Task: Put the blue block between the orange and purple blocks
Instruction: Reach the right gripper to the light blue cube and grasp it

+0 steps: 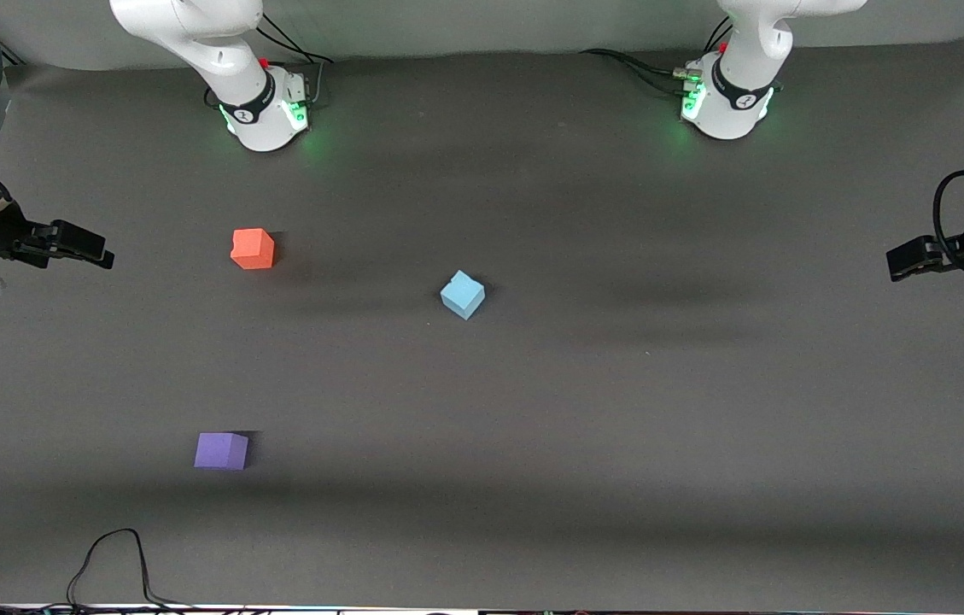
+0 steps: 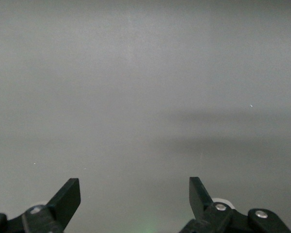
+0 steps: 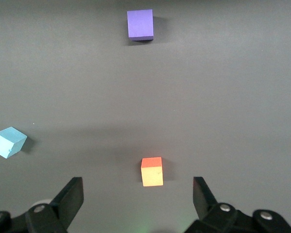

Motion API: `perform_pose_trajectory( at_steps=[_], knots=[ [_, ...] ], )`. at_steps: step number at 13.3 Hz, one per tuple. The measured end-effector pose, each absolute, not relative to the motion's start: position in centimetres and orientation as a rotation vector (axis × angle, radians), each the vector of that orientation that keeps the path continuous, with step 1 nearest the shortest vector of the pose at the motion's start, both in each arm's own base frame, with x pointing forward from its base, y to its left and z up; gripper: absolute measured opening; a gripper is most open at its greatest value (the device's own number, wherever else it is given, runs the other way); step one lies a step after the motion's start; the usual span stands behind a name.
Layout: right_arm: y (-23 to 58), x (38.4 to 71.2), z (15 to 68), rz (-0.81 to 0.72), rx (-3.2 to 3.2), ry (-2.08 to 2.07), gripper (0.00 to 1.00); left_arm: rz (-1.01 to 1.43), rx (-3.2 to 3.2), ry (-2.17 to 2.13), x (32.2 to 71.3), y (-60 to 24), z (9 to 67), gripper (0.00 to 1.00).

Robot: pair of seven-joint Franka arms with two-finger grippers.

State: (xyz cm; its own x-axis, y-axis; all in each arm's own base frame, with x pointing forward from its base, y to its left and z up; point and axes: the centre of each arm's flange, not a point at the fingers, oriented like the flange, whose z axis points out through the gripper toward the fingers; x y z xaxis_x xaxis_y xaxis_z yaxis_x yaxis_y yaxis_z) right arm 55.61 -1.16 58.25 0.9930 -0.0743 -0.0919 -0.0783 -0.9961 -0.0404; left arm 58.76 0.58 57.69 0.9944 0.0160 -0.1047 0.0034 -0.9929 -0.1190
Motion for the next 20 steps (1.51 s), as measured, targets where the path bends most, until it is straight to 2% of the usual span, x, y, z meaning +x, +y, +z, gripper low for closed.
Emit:
perform_pose_trajectory(
  at_steps=[4,9,15,20],
  knots=[
    [2.7,55.7,58.2,0.138,-3.042,0.087,1.00,0.145,-3.020,-0.015,58.9,0.4,57.8,1.00],
    [16.7,56.1,55.2,0.094,-3.043,0.204,1.00,0.119,-3.022,-0.034,58.8,0.9,58.5,1.00],
    [31.4,55.1,45.5,0.130,-3.018,0.202,1.00,0.043,-3.026,-0.075,58.2,2.3,61.2,1.00],
    [39.5,51.8,36.1,0.166,-2.975,0.566,1.00,-0.044,-3.025,-0.079,58.0,2.3,64.0,1.00]
  ],
)
